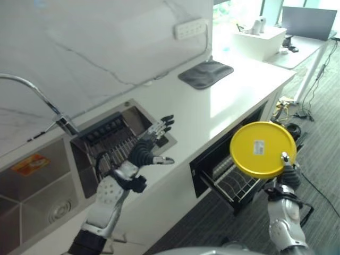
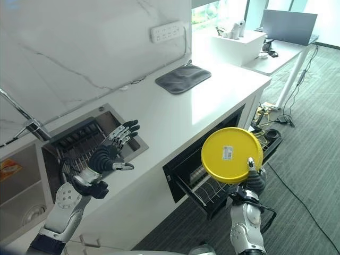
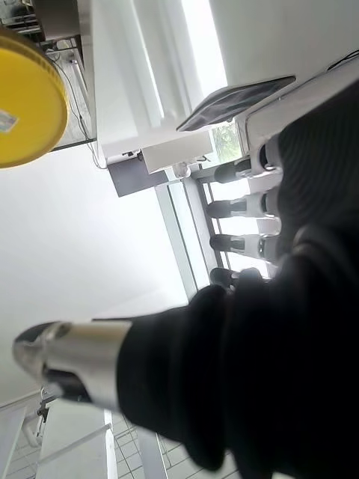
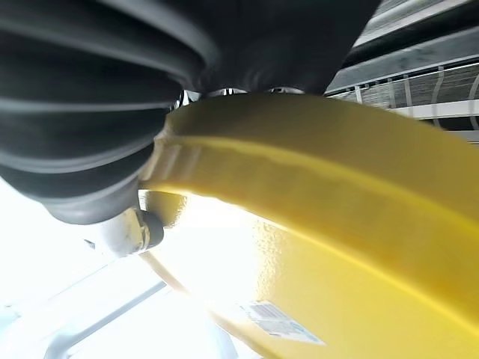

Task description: Place the dishes in the dishwasher.

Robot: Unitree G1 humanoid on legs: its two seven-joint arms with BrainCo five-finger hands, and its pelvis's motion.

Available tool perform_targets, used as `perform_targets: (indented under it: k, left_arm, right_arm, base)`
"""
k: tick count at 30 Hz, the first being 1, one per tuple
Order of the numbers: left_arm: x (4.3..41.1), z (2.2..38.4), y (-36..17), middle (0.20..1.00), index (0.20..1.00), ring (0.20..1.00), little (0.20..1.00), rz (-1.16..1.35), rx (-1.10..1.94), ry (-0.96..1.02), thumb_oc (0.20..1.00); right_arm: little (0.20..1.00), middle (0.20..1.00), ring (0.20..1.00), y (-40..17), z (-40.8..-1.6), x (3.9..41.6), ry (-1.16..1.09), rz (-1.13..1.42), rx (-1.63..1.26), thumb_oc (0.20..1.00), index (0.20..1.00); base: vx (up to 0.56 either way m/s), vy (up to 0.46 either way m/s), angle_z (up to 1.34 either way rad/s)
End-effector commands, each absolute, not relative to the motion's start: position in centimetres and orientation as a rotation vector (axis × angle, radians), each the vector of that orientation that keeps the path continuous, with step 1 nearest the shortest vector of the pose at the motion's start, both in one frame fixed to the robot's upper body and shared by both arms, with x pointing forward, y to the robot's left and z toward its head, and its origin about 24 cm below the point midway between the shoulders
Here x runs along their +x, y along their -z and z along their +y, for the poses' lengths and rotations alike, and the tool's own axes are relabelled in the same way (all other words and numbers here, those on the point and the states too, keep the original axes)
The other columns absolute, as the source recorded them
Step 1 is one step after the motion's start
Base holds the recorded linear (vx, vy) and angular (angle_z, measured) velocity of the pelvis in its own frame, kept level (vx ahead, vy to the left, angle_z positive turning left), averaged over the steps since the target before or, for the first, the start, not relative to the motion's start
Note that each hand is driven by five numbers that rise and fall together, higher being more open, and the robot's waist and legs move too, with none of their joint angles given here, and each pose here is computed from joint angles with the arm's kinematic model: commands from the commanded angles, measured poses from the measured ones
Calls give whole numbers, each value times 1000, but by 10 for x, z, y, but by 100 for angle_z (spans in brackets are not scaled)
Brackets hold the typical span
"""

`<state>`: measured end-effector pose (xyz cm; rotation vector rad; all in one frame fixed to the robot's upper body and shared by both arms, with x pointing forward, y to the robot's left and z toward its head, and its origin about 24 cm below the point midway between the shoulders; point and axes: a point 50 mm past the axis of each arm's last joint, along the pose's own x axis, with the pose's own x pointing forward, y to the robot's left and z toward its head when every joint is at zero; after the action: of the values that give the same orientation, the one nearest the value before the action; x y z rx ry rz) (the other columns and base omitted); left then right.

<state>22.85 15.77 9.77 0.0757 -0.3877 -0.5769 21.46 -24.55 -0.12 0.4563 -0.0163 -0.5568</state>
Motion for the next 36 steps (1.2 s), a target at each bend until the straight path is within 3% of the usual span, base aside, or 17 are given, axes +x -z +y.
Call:
perform_targets:
  k: [1,8,15,20,27,28,36]
  left_arm:
    - [239,149,-109,1000,1000,1000,1000,-444,84,696,1000]
    - [219,103,-52,1000,1000,1000,1000,11,-204,1046,1000]
    - [183,85,25,1000,1000,1000,1000,414,-71,1137,1000]
    - [155,87,75,1000,1000,1000,1000,723,-53,1102,1000]
    - [128,118,133,1000,1000,1000,1000,959,181,851,1000]
    - [114,136,147,1000,1000,1000,1000,1031,252,763,1000]
    - [94,181,162,1000,1000,1000,1000,1167,333,541,1000]
  right_arm:
    - [200,200,200,-41,-248,246,521,-225,519,200,200]
    - [200,200,200,-38,-260,257,561,-204,550,200,200]
    - [200,200,200,-52,-276,272,554,-220,547,200,200]
    - [200,200,200,-70,-286,283,571,-255,548,200,200]
    - [200,200,200,-84,-289,291,572,-260,545,200,200]
    - [200,200,200,-81,-288,292,577,-235,534,200,200]
    - [200,200,200,-78,-296,297,648,-171,536,200,200]
  base:
    - [19,-6,13]
    - [30,-15,2]
    - [2,-16,0]
    - [27,-7,0]
    - [4,-4,0]
    - [38,-41,0]
    - [13,-14,0]
